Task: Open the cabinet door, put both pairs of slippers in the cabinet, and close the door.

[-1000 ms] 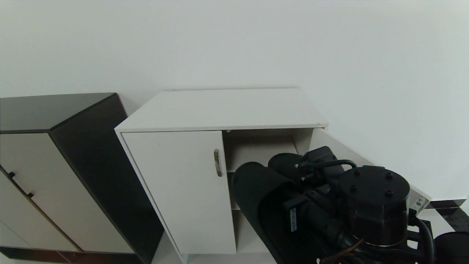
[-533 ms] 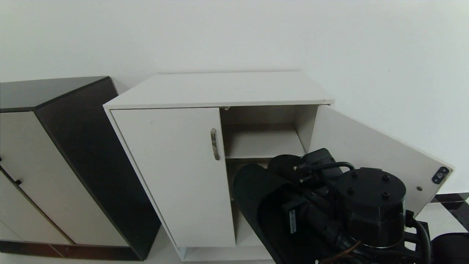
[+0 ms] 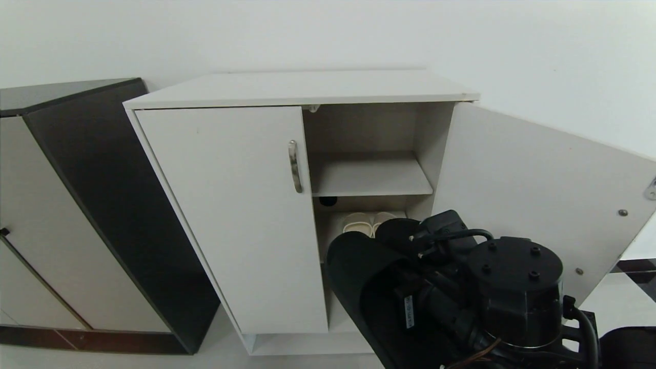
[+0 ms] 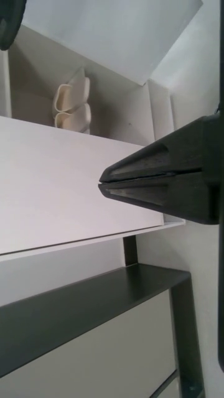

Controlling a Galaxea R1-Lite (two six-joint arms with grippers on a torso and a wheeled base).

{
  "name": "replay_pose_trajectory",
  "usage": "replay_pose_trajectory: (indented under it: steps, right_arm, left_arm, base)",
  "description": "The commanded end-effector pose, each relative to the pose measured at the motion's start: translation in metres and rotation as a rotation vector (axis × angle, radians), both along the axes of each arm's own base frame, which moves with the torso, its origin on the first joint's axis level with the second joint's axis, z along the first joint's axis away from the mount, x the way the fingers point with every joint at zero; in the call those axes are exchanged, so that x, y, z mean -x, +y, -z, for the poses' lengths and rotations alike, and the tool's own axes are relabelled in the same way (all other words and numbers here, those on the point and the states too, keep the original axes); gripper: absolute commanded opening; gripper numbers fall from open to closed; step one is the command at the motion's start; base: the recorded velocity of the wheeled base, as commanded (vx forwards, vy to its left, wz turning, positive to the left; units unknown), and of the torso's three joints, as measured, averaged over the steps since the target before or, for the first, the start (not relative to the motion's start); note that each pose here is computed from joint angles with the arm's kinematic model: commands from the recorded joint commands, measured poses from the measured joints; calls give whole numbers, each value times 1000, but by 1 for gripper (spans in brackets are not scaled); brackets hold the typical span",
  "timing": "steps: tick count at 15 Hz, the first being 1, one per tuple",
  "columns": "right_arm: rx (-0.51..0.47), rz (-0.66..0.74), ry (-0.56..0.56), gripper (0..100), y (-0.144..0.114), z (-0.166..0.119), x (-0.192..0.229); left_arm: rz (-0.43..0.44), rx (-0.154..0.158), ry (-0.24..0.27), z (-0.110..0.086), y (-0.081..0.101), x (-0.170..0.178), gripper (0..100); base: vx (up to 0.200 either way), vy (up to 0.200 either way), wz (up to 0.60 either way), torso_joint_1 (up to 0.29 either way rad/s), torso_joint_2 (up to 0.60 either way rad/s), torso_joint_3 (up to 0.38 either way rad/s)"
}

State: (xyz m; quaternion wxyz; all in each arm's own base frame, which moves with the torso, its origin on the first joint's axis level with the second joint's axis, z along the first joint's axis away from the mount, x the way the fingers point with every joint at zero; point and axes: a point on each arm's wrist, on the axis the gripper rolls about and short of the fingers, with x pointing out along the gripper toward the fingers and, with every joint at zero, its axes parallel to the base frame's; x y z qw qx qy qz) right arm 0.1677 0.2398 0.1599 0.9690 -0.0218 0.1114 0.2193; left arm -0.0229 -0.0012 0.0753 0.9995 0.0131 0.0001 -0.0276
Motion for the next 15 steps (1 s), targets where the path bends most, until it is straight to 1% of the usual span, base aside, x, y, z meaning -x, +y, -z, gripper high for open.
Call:
replay_pose_trajectory:
  steps: [1, 3, 5, 11, 12, 13, 14, 15]
  right_arm:
    - [2, -3, 2, 0, 0, 1, 0]
    - [5, -2, 2, 0, 1, 1, 0]
    - [5, -2, 2, 0, 0, 1, 0]
    - [14, -6, 4, 0, 3, 4, 1]
    - [26, -12, 6, 0, 5, 6, 1]
    - [66, -10, 6, 0, 9, 13, -1]
    - [78, 21, -9, 0, 17, 13, -7]
    - [65, 119, -38, 0, 34, 9, -20]
  left_arm:
    - [0, 0, 1, 0, 0, 0, 0]
    - [0, 0, 1, 0, 0, 0, 0]
    - [0, 0, 1, 0, 0, 0, 0]
    - [0, 0, 1, 0, 0, 0, 0]
    - [0, 0, 1, 0, 0, 0, 0]
    - [0, 0, 1, 0, 0, 0, 0]
    - [-1, 0, 1, 0, 0, 0, 0]
    - [0, 0, 1, 0, 0, 0, 0]
  base:
    - [0, 0, 0, -32, 442, 383]
    - [0, 0, 0, -32, 403, 373]
    - [0, 0, 0, -5, 159, 168]
    - [0, 0, 0, 0, 12, 8]
    - [0, 0, 0, 0, 0, 0]
    - [0, 0, 0, 0, 0, 0]
    - [0, 0, 0, 0, 0, 0]
    - [0, 0, 0, 0, 0, 0]
